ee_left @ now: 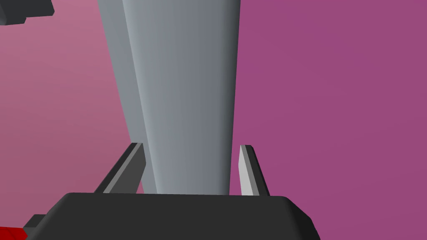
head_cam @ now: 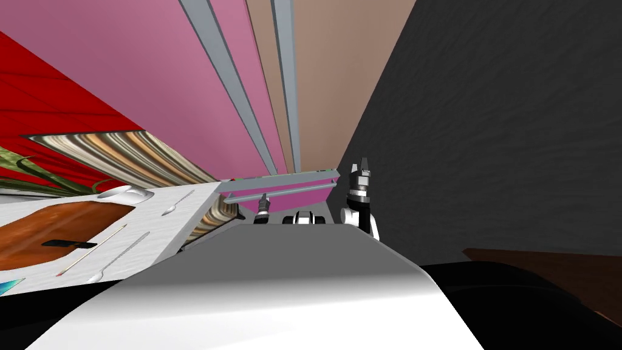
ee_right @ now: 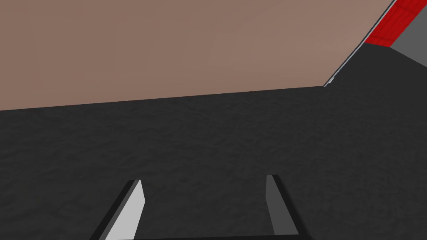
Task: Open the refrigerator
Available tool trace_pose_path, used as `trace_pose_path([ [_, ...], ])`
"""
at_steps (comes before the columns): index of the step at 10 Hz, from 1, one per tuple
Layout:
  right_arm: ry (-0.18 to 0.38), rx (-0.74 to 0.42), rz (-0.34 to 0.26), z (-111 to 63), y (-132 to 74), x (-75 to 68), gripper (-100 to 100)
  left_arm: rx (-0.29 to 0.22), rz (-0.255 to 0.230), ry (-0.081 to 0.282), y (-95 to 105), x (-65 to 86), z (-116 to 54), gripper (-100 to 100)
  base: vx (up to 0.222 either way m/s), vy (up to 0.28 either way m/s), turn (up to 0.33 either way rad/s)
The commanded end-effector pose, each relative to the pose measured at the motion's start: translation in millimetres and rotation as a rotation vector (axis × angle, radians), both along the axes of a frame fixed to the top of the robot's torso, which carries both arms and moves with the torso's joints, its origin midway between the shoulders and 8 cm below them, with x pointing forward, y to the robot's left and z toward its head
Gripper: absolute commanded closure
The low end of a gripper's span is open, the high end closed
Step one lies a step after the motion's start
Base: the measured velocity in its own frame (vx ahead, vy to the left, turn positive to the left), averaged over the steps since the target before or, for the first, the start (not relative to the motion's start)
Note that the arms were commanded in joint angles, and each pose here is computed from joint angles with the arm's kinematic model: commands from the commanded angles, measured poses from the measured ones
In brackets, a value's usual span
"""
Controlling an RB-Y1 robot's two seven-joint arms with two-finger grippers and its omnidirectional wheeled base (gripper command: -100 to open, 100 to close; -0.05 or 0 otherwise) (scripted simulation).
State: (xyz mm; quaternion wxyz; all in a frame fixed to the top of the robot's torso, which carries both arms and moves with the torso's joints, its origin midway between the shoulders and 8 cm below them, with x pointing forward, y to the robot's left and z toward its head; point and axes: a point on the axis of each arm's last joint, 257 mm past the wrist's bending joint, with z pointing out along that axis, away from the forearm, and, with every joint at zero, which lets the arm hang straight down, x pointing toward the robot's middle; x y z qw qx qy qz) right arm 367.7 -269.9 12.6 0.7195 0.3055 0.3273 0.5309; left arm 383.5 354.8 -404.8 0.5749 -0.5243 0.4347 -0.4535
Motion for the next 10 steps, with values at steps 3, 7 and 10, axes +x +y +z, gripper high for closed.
trace_pose_path([
  [3, 0.000, 0.000, 0.000, 0.0, 0.0, 0.0, 0, 0.002, -0.009, -0.007, 0.6, -0.5, 2.7, 100, -0.169, -0.040, 0.025],
  [7, 0.000, 0.000, 0.000, 0.0, 0.0, 0.0, 0, -0.001, -0.016, 0.002, -0.7, -3.9, -0.6, 100, -0.148, -0.044, 0.020],
  [10, 0.000, 0.000, 0.000, 0.0, 0.0, 0.0, 0, 0.004, -0.025, -0.012, 0.5, -3.5, 4.6, 100, -0.209, -0.057, 0.027],
])
